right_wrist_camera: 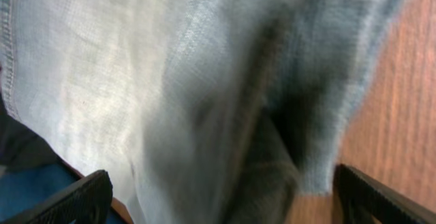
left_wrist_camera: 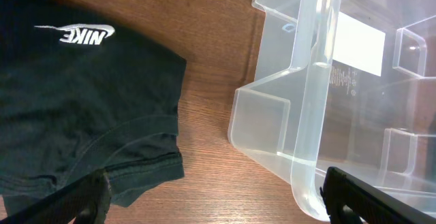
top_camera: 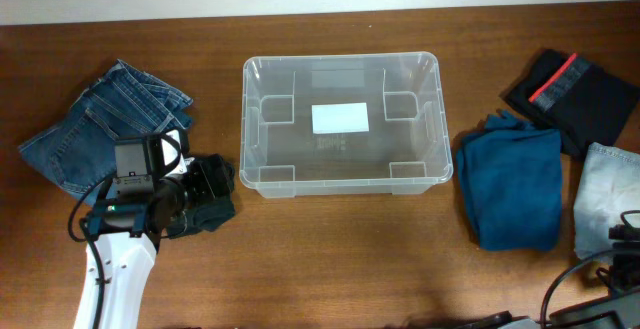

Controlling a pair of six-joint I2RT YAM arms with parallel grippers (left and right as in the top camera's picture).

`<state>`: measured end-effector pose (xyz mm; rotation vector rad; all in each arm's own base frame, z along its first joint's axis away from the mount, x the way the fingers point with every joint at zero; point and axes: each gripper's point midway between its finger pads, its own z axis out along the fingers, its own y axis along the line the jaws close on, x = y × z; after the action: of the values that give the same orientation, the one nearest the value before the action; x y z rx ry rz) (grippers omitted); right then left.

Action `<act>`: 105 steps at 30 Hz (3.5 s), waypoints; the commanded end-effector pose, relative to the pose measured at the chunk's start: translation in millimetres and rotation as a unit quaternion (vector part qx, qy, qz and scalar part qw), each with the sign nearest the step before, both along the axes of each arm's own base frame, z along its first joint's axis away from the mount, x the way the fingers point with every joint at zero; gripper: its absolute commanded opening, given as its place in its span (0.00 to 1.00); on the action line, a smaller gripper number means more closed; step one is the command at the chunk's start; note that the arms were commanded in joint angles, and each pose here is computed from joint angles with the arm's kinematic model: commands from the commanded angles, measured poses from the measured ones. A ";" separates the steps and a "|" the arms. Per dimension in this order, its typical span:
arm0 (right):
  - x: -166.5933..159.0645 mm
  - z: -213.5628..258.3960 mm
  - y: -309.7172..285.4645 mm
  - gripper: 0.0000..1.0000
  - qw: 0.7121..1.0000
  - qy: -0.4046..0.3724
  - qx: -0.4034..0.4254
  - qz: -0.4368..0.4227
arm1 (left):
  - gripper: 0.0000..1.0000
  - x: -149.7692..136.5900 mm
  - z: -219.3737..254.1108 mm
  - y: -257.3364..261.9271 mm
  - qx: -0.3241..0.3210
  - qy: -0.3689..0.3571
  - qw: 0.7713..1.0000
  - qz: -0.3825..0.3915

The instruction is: Pack container

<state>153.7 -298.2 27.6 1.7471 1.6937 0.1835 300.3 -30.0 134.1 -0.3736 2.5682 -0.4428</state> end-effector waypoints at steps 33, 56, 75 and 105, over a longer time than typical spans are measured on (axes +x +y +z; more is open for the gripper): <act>42.2 -15.3 12.2 0.04 0.993 -0.097 0.042 0.060 | 0.99 0.8 1.4 0.2 0.007 -0.004 1.000 -0.006; 36.2 91.7 12.4 0.04 0.997 -0.058 -0.034 0.046 | 0.99 0.8 1.4 0.2 0.007 -0.004 1.000 -0.006; 76.8 212.6 37.0 0.04 0.979 -0.004 -0.153 0.132 | 0.99 0.8 1.4 0.2 0.007 -0.004 1.000 -0.006; 132.6 132.0 134.2 0.04 0.955 0.024 -0.012 0.296 | 0.99 0.8 1.3 0.2 0.007 -0.004 1.000 -0.006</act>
<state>274.8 -186.6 159.6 1.2677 2.1603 0.3283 300.3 -30.0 134.1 -0.3736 2.5682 -0.4428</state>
